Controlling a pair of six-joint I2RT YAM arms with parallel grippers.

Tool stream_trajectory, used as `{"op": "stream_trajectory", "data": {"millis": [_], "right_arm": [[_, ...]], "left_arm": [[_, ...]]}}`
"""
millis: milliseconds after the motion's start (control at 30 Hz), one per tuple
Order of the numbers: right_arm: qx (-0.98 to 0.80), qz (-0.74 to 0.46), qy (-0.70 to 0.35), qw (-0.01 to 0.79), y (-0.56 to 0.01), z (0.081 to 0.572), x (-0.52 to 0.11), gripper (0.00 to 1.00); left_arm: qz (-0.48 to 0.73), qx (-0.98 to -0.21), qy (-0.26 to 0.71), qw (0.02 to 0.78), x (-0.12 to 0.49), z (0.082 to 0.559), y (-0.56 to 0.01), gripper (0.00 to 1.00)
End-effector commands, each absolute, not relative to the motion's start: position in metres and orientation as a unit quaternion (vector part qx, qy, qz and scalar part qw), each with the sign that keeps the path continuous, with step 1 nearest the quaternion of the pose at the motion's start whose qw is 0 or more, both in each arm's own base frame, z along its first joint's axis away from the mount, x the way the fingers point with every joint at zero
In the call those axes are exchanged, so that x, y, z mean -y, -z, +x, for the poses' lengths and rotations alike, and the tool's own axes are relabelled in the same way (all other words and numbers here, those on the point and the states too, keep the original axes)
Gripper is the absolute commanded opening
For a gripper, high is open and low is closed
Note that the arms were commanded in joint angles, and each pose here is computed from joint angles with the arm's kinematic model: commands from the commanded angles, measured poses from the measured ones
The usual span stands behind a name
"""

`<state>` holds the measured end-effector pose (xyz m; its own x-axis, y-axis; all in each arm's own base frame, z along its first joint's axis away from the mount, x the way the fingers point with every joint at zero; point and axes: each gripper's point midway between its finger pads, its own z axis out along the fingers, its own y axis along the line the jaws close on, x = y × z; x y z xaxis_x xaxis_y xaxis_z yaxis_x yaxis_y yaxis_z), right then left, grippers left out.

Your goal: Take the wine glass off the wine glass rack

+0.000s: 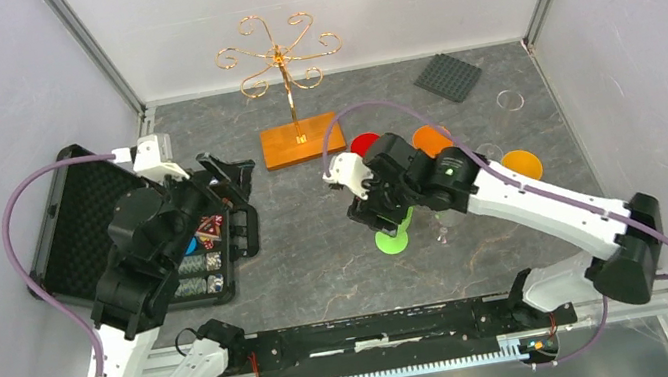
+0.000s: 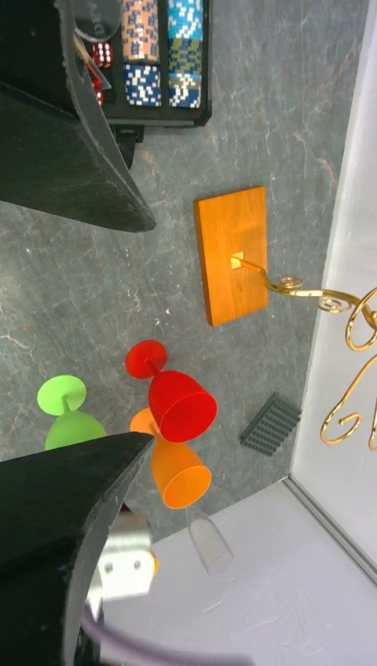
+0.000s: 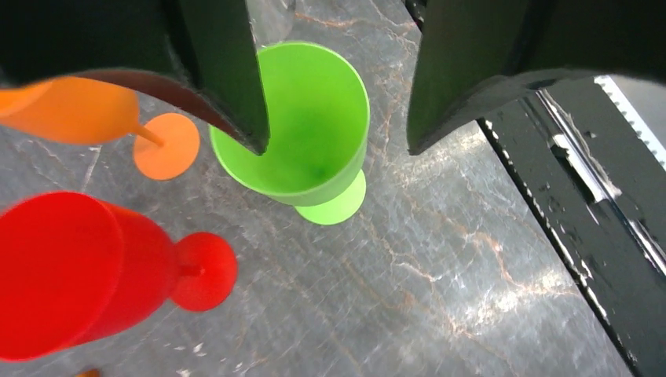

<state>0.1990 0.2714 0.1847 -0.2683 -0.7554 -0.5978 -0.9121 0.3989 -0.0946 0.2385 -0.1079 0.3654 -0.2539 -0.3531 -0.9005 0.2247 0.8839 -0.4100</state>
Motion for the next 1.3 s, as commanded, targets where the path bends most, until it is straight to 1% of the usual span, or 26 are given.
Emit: {"op": "stream_trajectory", "data": {"millis": [0,67,167,333,467,567,667,800,1267], "right_arm": [[-0.749,-0.477,-0.147,0.435,-0.267,0.215,-0.268,0.76],[-0.745,-0.435,-0.126,0.49,-0.293,0.221,-0.248,0.82],[-0.746,-0.353,-0.086,0.558,-0.327,0.224,-0.203,0.88],[-0.741,-0.191,0.028,0.643,-0.363,0.221,-0.1,0.94],[-0.723,-0.079,0.111,0.677,-0.381,0.205,-0.025,0.96],[-0.702,0.008,0.117,0.703,-0.398,0.186,0.018,0.96],[-0.674,0.083,0.088,0.729,-0.41,0.166,0.052,0.96],[-0.64,0.151,0.044,0.752,-0.416,0.142,0.088,0.98],[-0.637,0.169,0.033,0.752,-0.409,0.137,0.095,0.98]], "left_arm": [[-0.024,-0.753,0.206,0.625,0.096,0.231,-0.376,1.0],[-0.014,-0.748,0.208,0.63,0.095,0.226,-0.377,1.0],[-0.012,-0.739,0.213,0.638,0.093,0.219,-0.377,1.0],[-0.034,-0.722,0.21,0.659,0.079,0.207,-0.382,1.0],[-0.055,-0.686,0.212,0.694,0.062,0.189,-0.394,1.0],[-0.072,-0.659,0.206,0.72,0.045,0.172,-0.404,1.0],[-0.079,-0.643,0.201,0.735,0.035,0.162,-0.41,1.0],[-0.081,-0.636,0.19,0.744,0.028,0.156,-0.412,1.0],[-0.104,-0.653,0.173,0.73,0.024,0.167,-0.403,1.0]]}}
